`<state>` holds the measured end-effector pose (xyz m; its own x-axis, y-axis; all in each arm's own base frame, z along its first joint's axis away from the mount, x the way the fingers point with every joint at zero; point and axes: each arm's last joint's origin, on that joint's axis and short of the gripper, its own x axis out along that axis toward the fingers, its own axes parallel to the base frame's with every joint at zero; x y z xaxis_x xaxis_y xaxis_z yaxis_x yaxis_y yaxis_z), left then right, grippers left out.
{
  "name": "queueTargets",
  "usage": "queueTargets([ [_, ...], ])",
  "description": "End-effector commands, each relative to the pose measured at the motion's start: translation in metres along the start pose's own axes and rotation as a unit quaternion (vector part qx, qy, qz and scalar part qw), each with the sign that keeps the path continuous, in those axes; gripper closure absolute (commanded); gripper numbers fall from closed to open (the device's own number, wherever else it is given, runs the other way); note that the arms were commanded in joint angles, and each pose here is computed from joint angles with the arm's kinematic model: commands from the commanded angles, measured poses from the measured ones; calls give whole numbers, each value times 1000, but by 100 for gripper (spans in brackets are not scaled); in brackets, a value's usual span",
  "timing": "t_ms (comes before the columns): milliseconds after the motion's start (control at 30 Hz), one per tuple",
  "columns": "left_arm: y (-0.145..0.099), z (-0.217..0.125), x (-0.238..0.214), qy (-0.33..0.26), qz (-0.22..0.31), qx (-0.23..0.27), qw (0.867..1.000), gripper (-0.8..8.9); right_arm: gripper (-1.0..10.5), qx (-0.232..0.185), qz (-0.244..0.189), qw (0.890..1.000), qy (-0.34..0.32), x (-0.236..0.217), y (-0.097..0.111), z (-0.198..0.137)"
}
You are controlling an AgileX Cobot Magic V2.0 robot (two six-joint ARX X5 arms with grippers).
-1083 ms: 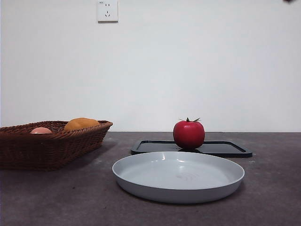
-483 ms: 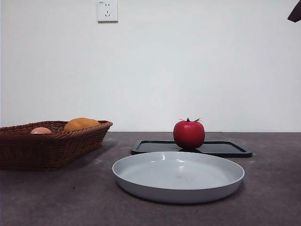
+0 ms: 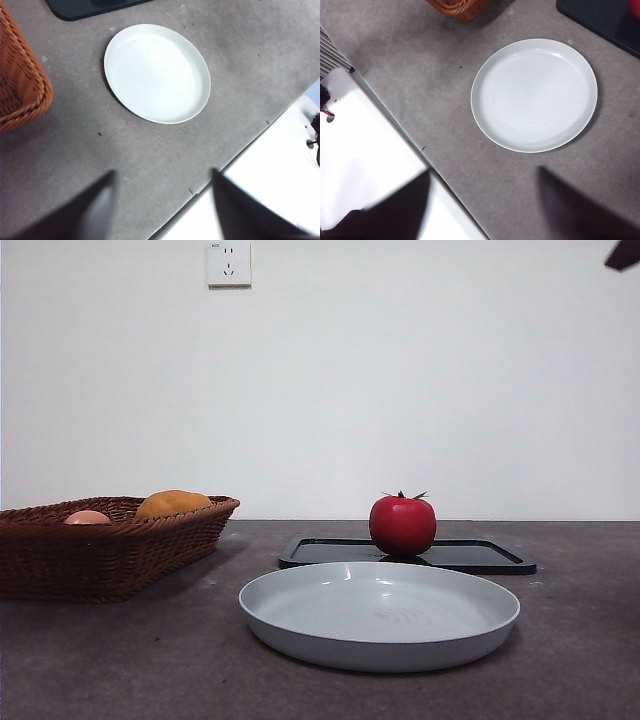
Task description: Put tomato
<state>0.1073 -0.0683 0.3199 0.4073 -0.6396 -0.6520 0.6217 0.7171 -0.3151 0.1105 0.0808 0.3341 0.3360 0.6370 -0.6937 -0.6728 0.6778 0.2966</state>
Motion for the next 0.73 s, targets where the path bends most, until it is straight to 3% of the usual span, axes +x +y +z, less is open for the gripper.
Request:
queueTargets([
  [33,-2,4,-2,-7,-3,8,1000,805,883,0,4,1000,-3,0,1,3],
  [100,-2,4,-2,-7,-3,8,1000,805,935,-1,5,1000,-3,0,1,3],
  [733,-2,4,-2,-6,-3,8,1000,805,935,-1,4,1000,-4,0,1,3],
])
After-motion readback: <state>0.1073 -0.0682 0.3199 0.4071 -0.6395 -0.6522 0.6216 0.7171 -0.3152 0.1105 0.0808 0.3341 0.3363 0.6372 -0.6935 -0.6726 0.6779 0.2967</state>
